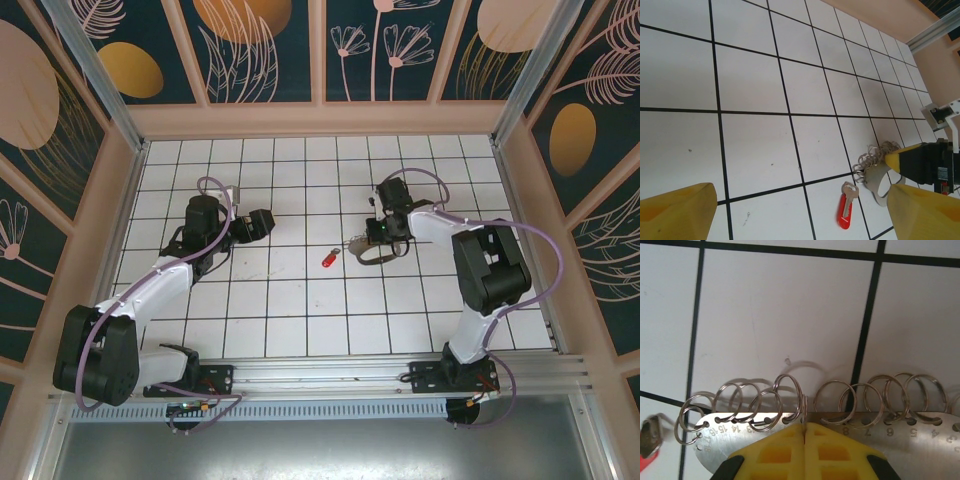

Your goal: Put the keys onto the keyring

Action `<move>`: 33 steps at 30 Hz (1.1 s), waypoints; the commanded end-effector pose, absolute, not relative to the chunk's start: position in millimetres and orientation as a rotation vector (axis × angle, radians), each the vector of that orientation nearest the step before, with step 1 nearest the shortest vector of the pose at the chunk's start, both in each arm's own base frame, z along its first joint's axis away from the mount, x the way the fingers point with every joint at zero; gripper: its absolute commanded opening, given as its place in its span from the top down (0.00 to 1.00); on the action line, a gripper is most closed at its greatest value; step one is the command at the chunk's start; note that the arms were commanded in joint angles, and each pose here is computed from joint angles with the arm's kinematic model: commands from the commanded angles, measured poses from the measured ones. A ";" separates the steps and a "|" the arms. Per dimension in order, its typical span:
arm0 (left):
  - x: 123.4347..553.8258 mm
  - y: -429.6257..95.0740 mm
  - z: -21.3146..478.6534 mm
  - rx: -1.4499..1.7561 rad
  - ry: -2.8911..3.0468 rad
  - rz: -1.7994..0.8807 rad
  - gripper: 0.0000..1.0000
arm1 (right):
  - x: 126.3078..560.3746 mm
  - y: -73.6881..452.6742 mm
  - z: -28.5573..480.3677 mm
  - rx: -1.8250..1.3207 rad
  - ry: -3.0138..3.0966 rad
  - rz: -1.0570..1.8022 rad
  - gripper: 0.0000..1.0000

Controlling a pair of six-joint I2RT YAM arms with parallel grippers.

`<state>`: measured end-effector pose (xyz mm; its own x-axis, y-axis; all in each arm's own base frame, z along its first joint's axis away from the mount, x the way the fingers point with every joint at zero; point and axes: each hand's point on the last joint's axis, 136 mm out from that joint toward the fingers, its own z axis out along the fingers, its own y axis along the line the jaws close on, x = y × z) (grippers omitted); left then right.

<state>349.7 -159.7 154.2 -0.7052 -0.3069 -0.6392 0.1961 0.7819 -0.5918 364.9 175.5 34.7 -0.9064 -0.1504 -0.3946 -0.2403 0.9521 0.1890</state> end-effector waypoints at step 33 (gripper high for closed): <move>344.4 -160.6 152.5 -0.022 2.226 -0.805 0.08 | 359.1 184.7 77.9 -0.419 2.621 0.338 0.70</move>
<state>344.5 -156.7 151.3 -0.7131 -0.2827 -0.6416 0.1956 0.7986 -0.5692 356.9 181.5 73.0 -0.8465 -0.2227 -0.4835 -0.3368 0.9275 0.1624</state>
